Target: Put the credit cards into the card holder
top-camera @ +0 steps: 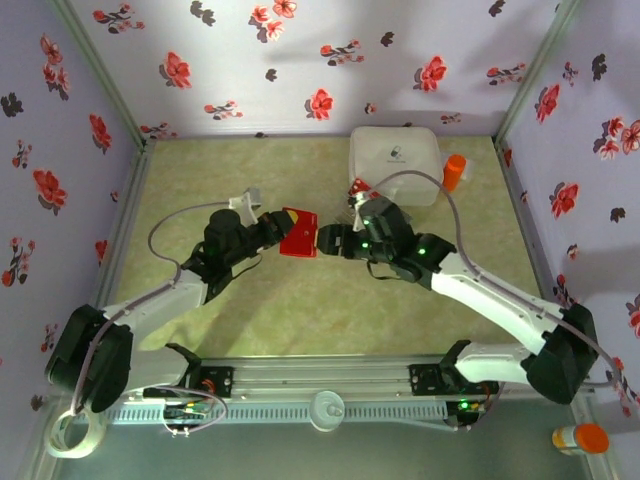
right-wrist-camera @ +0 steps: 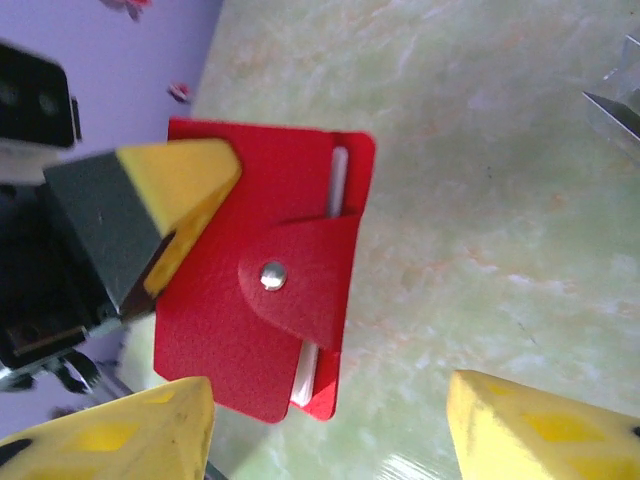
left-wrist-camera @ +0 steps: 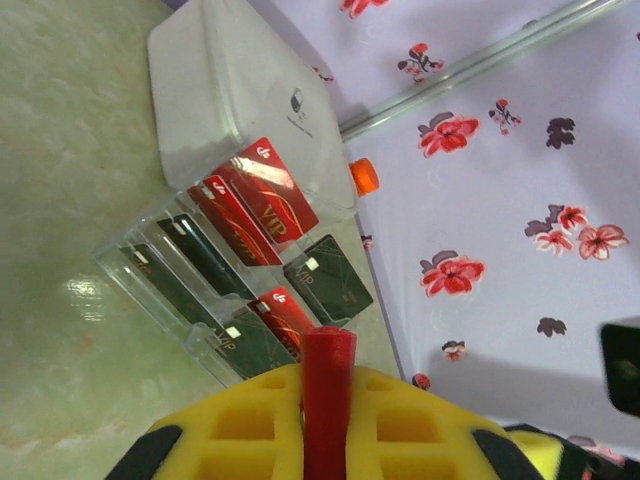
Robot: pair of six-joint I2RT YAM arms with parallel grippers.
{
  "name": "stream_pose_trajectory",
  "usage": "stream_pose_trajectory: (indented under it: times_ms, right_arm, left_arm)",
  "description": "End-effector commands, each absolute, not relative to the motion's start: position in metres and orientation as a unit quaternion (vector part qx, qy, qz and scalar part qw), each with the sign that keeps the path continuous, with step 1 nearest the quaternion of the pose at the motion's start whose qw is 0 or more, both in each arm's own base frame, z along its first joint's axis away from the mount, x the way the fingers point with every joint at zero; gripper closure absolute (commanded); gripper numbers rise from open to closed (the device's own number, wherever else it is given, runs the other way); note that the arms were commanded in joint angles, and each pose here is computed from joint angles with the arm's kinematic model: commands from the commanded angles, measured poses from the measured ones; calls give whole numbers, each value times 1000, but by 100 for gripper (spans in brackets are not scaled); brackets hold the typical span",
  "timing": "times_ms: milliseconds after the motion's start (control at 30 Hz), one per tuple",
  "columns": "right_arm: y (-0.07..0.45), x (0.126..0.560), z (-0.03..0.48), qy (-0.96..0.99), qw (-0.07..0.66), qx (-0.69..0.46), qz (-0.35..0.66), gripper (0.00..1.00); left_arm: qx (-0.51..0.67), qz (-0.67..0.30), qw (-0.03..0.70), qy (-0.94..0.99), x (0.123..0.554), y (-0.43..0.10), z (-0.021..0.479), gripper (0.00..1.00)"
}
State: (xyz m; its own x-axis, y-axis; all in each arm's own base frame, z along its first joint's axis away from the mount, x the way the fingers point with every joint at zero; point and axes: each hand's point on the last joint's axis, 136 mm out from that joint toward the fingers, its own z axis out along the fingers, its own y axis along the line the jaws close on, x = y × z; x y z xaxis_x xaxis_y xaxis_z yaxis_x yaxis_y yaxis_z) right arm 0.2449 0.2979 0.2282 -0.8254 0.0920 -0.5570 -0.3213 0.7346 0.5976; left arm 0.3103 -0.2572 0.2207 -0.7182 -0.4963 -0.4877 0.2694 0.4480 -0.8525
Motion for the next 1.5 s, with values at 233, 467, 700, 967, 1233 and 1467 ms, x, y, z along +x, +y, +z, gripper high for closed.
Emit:
stream_pose_trajectory:
  times_ms: [233,467,700,967,1233,1467]
  right_arm:
    - [327,260,209,911,327,-136,209,32]
    - [322,283,188,915,357,-114,148,34]
    - [286,300,174,906,413,-59,74,38]
    - [226,311,163,904,427,10,30,43]
    - [211,286,186,905,401,18,139,41]
    - [253,253,228,855,365,18,368,30]
  left_arm:
    - [-109,-523,374,758,310,-254,229,100]
    - [-114,-528,375,753,307,-254,232,100]
    - [-116,-533,368,753,305,-257,230,100]
    - [-115,-541,363,749,302,-262,233,100]
    - [-107,-534,370,753,302,-262,231,100]
    - [-112,-588,372,710,312,-265,247,100]
